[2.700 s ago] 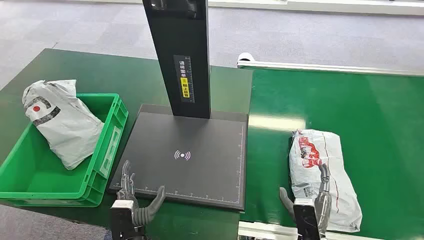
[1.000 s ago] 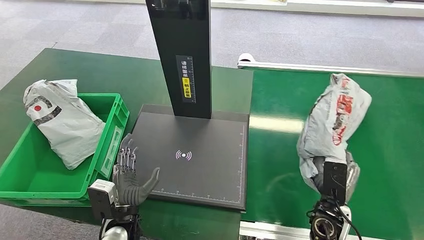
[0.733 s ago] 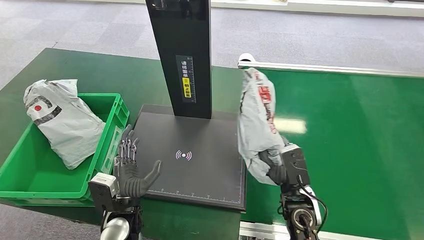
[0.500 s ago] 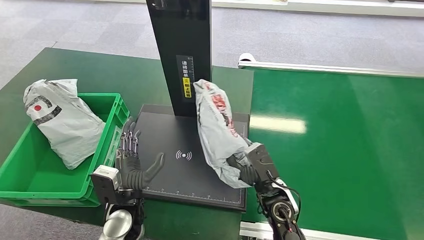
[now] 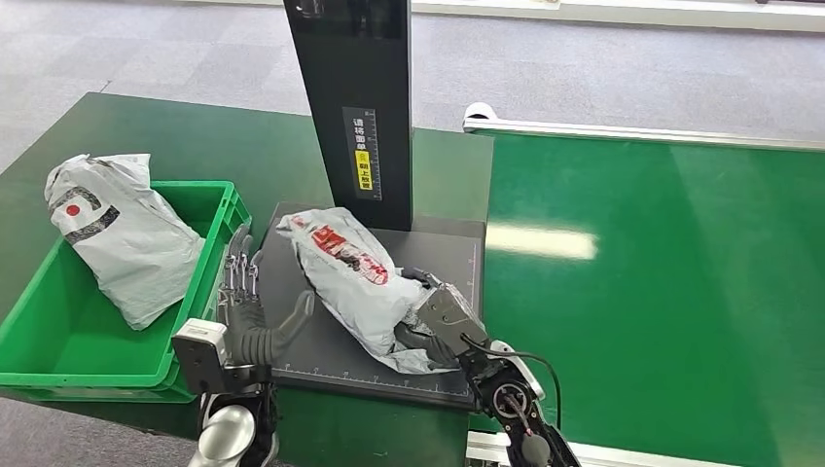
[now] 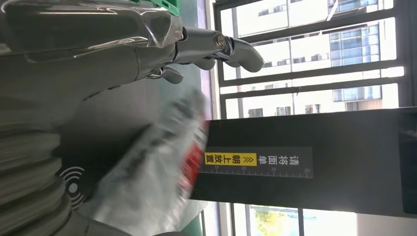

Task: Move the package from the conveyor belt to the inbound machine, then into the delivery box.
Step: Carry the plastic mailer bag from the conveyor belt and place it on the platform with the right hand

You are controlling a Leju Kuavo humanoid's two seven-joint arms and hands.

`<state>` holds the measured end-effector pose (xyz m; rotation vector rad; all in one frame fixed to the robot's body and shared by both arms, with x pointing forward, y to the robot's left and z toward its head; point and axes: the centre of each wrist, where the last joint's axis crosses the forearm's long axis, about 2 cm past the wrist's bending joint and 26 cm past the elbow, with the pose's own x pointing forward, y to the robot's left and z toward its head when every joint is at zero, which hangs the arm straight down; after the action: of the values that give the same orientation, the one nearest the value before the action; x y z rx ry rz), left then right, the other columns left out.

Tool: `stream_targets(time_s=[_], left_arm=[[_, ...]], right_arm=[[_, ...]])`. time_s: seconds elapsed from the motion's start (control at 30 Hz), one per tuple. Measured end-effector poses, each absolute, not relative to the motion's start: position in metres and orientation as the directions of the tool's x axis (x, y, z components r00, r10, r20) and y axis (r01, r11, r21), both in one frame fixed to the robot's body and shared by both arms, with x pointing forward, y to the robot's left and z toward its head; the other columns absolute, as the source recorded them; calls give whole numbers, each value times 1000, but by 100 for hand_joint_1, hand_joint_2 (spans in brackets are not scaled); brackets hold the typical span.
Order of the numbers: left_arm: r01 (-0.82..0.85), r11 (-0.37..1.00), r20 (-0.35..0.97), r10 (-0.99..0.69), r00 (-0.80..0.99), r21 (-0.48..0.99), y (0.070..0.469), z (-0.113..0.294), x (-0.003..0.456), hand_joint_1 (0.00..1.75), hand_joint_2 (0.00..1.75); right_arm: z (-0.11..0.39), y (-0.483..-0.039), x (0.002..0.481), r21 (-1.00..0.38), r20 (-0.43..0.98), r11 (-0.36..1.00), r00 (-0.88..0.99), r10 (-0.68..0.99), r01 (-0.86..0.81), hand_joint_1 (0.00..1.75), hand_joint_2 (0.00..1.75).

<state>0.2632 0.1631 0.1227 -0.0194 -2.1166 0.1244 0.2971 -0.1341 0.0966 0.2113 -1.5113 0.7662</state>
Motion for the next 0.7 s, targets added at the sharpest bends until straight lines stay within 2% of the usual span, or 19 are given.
stream_targets(time_s=[0.2, 0.43, 0.57, 0.7], left_arm=[[-68, 994, 851, 42, -523, -90, 168, 121, 256, 0, 175], [-81, 994, 850, 22, -526, -75, 170, 118, 250, 0, 175], [-14, 999, 871, 30, -491, -42, 167, 118, 251, 0, 175], [124, 989, 906, -25, -423, 85, 152, 113, 253, 0, 175]], right_arm=[[100, -139, 300, -395, 918, 775, -192, 346, -493, 0, 175], [119, -150, 297, -357, 896, 854, -398, 198, -379, 0, 175], [136, -161, 287, -186, 828, 943, -561, -1, -277, 0, 175], [164, -181, 273, 49, 711, 993, -695, -112, -110, 0, 175]])
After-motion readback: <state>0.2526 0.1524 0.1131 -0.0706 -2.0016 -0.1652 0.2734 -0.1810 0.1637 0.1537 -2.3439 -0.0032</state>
